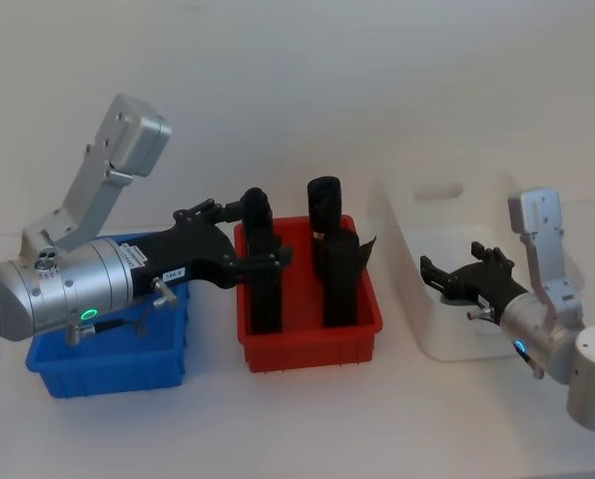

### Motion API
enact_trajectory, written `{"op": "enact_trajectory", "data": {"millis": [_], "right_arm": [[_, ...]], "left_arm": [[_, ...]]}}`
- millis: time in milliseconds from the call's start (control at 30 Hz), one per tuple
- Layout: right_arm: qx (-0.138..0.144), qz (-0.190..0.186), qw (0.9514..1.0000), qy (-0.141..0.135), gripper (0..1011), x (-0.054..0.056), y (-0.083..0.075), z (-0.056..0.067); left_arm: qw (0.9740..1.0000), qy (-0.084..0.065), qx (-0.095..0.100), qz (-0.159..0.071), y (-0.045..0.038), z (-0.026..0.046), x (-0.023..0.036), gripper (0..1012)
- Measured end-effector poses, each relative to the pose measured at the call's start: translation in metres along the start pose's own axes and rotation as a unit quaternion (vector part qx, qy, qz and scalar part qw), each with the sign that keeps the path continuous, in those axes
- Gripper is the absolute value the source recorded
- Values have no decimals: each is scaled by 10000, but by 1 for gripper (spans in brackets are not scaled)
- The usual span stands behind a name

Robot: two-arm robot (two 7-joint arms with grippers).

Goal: Pick the cotton swabs from the blue box and place them into the white box.

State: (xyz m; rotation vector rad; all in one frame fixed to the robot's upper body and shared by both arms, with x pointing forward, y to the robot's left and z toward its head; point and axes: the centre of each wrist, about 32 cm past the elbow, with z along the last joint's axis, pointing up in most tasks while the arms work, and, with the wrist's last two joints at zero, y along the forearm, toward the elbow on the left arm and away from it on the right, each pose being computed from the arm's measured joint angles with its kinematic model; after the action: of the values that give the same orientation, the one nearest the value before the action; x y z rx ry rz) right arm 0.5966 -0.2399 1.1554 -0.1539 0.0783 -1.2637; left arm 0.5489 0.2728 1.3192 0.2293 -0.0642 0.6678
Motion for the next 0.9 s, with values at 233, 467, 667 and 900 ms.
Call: {"op": "enact_trajectory", "data": {"millis": [233,467,667,900], "right_arm": [[54,9,10000,-19,1001,4,18,1],[277,2,9996,-35,1001,2,1,42],[584,-45,9983,-25,1001,3,-61,127],[978,-114,9951,-2,1001,0,-209,254]], "left_arm": [[10000,0,0,0,0,0,0,1003],[10000,0,0,0,0,0,0,1003],[10000,0,0,0,0,0,0,1003],[10000,0,0,0,0,0,0,1003]]}}
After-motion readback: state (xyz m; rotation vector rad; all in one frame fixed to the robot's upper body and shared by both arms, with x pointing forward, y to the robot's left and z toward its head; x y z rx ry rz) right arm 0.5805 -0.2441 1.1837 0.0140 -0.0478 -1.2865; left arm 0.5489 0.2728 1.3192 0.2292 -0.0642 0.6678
